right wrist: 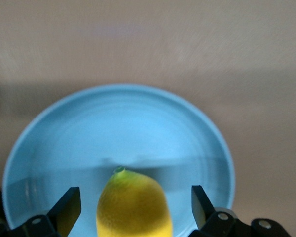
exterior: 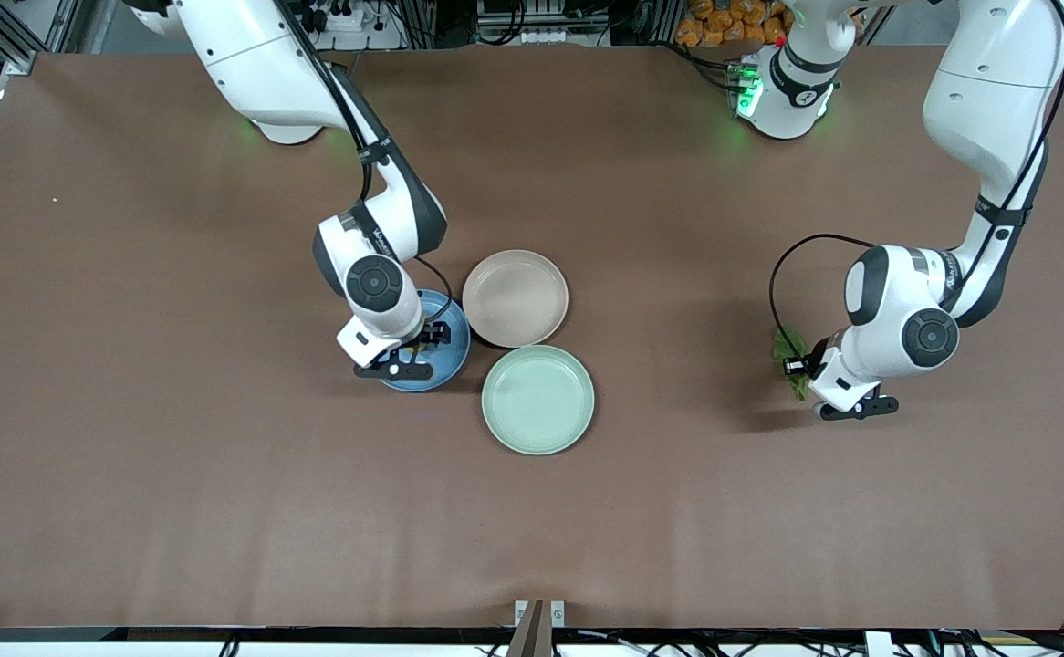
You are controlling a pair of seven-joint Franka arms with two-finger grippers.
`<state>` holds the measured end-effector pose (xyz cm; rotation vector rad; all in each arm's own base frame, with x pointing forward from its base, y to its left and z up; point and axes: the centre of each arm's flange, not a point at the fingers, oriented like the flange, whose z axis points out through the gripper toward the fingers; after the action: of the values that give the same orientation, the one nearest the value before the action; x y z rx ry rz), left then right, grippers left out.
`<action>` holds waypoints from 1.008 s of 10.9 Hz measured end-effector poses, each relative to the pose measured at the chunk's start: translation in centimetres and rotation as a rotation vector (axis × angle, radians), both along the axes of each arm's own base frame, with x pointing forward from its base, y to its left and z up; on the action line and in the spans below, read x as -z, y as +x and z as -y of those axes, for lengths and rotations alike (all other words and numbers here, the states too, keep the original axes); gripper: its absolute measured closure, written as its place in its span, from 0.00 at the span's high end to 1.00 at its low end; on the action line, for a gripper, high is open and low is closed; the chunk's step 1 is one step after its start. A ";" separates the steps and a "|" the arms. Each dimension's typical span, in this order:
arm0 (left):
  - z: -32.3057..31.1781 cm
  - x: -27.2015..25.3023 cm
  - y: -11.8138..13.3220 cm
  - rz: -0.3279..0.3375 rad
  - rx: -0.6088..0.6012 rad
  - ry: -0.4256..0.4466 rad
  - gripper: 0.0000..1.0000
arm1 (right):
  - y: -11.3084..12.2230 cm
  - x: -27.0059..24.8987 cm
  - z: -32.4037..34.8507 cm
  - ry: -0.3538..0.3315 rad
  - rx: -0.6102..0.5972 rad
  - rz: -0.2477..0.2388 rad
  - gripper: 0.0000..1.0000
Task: Place lemon and lettuce in plates
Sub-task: 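Lower the lemon onto the blue plate and open the right gripper, then carry the lettuce to the beige plate with the left gripper and release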
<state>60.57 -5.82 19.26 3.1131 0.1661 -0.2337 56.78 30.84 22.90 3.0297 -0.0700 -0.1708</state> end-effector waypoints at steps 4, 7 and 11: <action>2.5 -6.4 0.4 -0.056 0.034 -0.002 0.03 | 7.2 -18.3 5.3 0.012 0.120 -0.004 1.00; 5.5 -11.0 0.7 -0.122 -0.012 -0.049 0.03 | 8.1 -26.7 9.7 0.072 0.098 0.098 1.00; 18.0 -13.3 -2.8 -0.168 -0.074 -0.056 0.03 | 6.8 -36.1 18.4 0.109 0.150 0.184 1.00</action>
<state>57.79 -23.85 32.59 3.0226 0.2714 -0.4897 63.56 12.42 59.01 3.1405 -0.3124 0.0958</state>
